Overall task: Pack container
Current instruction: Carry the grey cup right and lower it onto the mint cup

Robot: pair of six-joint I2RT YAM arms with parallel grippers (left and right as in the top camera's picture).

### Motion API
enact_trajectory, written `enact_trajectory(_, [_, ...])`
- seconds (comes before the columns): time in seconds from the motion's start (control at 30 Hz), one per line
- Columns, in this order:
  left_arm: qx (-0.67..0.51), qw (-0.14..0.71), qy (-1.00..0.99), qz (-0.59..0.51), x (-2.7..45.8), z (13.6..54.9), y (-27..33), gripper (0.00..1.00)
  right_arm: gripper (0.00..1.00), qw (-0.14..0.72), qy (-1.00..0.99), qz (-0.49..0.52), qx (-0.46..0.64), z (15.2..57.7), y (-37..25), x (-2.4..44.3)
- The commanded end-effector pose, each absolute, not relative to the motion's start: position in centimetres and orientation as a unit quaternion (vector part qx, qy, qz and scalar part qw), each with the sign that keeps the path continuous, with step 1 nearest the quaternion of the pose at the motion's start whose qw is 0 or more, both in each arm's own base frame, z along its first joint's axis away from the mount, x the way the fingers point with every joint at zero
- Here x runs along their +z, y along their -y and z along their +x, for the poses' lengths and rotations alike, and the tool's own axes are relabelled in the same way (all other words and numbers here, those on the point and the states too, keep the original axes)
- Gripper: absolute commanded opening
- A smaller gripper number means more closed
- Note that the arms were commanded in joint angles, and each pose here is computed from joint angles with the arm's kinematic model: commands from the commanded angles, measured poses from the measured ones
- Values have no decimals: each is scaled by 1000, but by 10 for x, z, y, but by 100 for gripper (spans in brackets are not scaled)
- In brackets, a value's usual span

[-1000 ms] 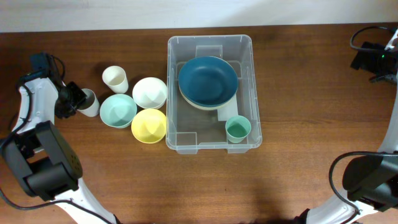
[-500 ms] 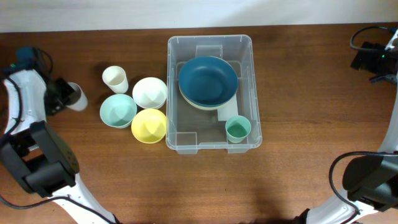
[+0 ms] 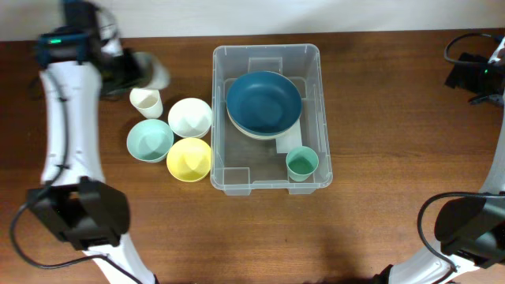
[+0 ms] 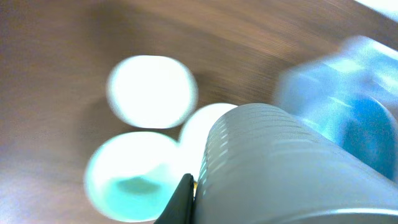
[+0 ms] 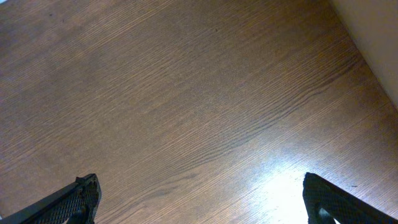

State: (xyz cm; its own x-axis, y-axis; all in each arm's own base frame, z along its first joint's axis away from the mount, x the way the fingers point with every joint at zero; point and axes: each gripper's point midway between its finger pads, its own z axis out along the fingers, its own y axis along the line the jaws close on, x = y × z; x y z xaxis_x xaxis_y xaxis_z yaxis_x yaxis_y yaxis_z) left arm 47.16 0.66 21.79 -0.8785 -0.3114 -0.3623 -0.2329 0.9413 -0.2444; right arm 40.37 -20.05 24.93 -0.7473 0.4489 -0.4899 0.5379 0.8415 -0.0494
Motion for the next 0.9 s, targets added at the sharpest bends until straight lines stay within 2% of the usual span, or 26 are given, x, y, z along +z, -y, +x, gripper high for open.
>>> enact_trajectory(0.0, [-132,229,-963,-53,245,469,59,1,99,251,-924,272,-96,402,202,261])
enact_trajectory(0.17, [-149,218,-962,73,245,446,155,1,99,251,-924,272,-96,402,202,261])
enact_trajectory(0.4, [-163,206,-943,206,245,403,246,1,99,251,-924,272,-96,402,202,261])
enact_trajectory(0.63, [-151,199,-931,266,240,369,293,1,99,251,-924,272,-96,402,202,261])
enact_trajectory(0.87, [-145,162,-930,296,229,338,308,1,99,251,-924,272,-96,402,202,261])
